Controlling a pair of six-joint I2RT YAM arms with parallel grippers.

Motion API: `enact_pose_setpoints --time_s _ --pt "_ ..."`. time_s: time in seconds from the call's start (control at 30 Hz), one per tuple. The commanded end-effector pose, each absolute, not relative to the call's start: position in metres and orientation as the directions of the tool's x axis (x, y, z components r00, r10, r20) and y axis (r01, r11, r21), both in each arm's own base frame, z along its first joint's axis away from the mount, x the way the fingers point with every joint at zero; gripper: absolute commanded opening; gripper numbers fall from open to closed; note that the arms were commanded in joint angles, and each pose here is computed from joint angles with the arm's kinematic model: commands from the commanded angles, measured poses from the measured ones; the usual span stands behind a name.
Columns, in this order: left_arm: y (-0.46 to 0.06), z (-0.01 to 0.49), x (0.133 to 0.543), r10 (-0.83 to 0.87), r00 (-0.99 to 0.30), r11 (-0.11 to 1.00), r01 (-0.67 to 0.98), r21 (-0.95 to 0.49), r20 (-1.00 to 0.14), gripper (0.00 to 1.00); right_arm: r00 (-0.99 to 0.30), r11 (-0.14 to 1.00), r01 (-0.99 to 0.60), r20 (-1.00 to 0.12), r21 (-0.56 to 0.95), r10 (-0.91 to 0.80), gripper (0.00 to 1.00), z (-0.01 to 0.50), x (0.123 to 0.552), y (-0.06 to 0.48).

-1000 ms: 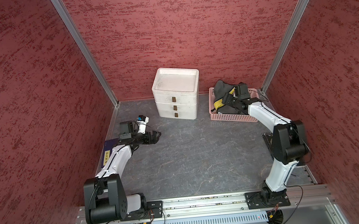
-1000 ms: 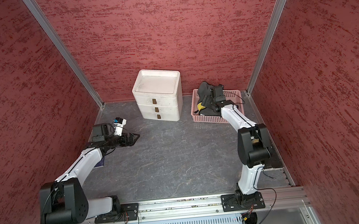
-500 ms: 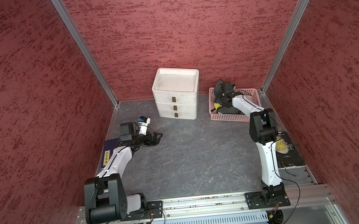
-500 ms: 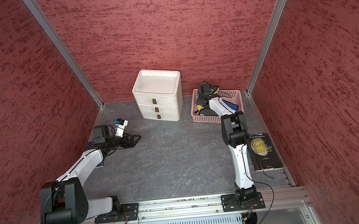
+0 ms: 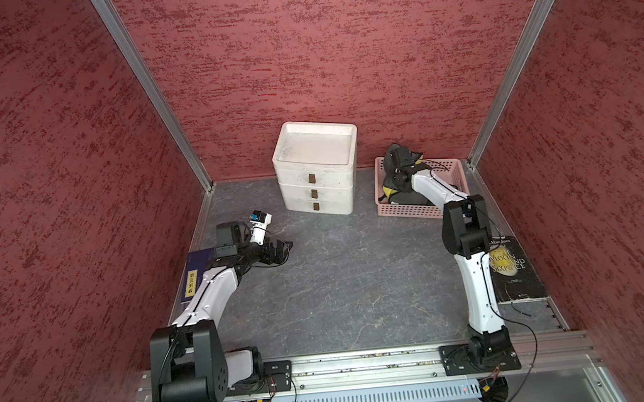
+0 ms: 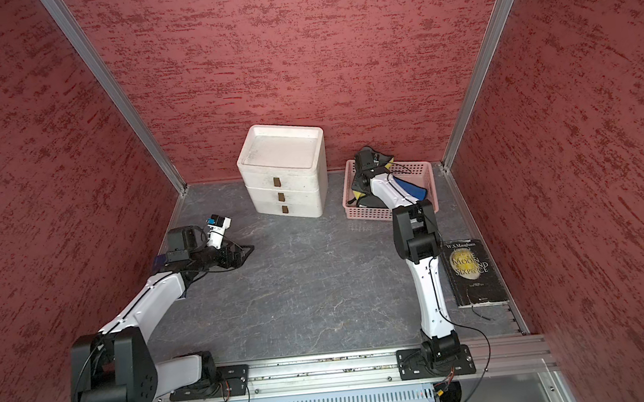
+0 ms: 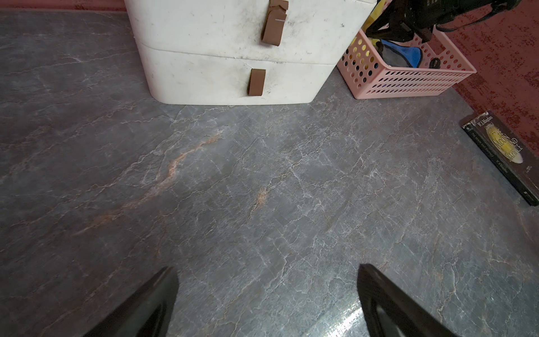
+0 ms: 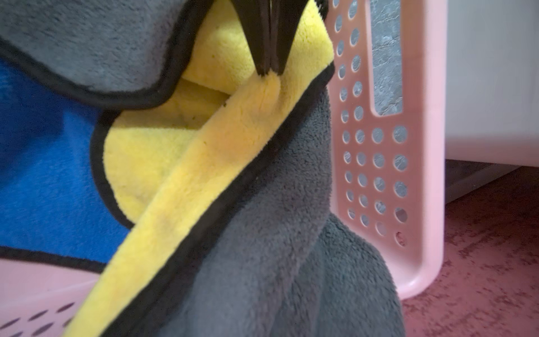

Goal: Fold the square dishcloth
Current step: Pick up the cleaning item from the bin.

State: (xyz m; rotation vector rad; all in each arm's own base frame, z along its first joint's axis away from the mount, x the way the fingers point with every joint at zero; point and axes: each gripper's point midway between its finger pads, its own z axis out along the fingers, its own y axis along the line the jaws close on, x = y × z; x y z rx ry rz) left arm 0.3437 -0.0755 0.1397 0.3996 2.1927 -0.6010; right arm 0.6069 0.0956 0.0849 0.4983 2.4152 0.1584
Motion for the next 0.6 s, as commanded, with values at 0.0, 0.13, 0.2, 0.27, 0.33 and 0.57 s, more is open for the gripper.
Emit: enact_pose_setpoints --time_s 0.0,0.13,0.2,0.27,0.33,0.57 --pt "-0.080 0.146 0.340 0.104 -0.592 0.823 0.502 -0.265 -0.800 1.00 -0.678 0.931 0.292 -0.639 0.219 0.363 0.00 0.130 0.602 0.094" --pt "-0.082 0.149 0.338 0.107 -0.591 0.816 0.512 -0.269 -0.800 1.00 -0.646 0.939 0.266 -0.682 0.220 0.343 0.00 0.165 0.591 0.094" --pt "-0.082 0.152 0.337 0.107 -0.590 0.813 0.515 -0.271 -0.801 1.00 -0.638 0.944 0.245 -0.696 0.222 0.330 0.00 0.178 0.581 0.097" --pt "-0.084 0.155 0.335 0.109 -0.587 0.807 0.524 -0.274 -0.802 1.00 -0.622 0.950 0.217 -0.719 0.223 0.311 0.00 0.198 0.566 0.102" --pt "-0.085 0.159 0.333 0.112 -0.582 0.799 0.535 -0.275 -0.806 1.00 -0.602 0.957 0.181 -0.744 0.227 0.290 0.00 0.217 0.551 0.109" --pt "-0.104 0.188 0.308 0.138 -0.550 0.709 0.635 -0.306 -0.823 1.00 -0.552 0.972 -0.006 -0.811 0.235 0.193 0.00 0.277 0.475 0.157"
